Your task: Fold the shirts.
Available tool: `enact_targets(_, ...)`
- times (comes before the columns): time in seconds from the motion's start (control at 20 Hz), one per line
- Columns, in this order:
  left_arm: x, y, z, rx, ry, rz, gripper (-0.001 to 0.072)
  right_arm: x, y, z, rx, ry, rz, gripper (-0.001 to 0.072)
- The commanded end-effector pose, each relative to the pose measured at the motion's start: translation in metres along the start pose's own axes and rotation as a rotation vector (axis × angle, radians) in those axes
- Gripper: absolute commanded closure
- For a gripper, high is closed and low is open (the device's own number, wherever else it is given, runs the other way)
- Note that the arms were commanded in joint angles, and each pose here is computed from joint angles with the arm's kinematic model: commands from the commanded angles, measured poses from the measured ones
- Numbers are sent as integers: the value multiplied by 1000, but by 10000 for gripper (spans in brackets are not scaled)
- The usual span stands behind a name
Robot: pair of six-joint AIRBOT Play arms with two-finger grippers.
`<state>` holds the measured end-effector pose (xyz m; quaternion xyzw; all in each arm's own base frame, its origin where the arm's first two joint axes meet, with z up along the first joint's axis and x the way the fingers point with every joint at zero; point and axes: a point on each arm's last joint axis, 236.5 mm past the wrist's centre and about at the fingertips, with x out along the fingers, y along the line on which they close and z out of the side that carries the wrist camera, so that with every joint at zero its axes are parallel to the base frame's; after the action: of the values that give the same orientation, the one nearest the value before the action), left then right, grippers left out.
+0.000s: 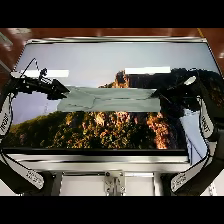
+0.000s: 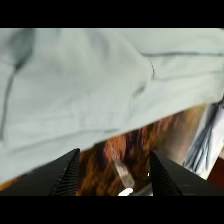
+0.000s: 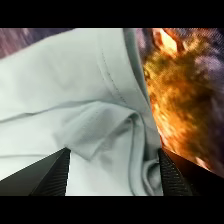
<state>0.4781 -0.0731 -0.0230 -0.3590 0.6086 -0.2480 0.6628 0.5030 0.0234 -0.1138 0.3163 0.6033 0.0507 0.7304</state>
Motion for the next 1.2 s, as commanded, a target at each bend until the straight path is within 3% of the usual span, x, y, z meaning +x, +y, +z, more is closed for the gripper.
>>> enact_targets(0.0, -6, -21, -20, 40, 66, -17, 192, 19, 14, 1, 109, 9, 106, 37)
enact_targets(0.05, -7, -27, -21, 54, 65, -17, 192, 20, 20, 5, 130, -5, 139, 133)
enact_targets(0.1, -7, -32, -22, 64, 66, -16, 192, 19, 25, 8, 119, -17, 160, 428)
enact_targets(0.15, -6, -36, -23, 74, 69, -16, 192, 16, 30, 10, 107, -25, 177, 641)
enact_targets(0.2, -3, -40, -25, 83, 74, -15, 199, 10, 37, 10, 72, -30, 194, 645)
enact_targets(0.3, 6, -48, -28, 101, 86, -14, 398, -11, 54, 8, -35, -40, 219, 645)
enact_targets(0.35, 15, -53, -28, 115, 84, -10, 403, -26, 63, 5, -79, -45, 225, 646)
enact_targets(0.4, 27, -61, -27, 137, 77, -5, 482, -42, 75, 1, -110, -45, 239, 646)
enact_targets(0.5, 60, -85, -25, 196, 49, 8, 525, -80, 99, -12, -177, -45, 261, 646)
enact_targets(0.55, 79, -99, -27, 235, 38, 12, 600, -99, 111, -21, -205, -41, 270, 646)
enact_targets(0.65, 122, -131, -38, 354, 23, 13, 669, -138, 130, -41, -249, -37, 275, 646)
enact_targets(0.95, 236, -197, -96, 422, 2, -7, 669, -233, 165, -90, -299, -112, 241, 646)
enact_targets(1.15, 294, -237, -158, 343, 77, -138, 669, -279, 185, -115, -304, -191, 259, 645)
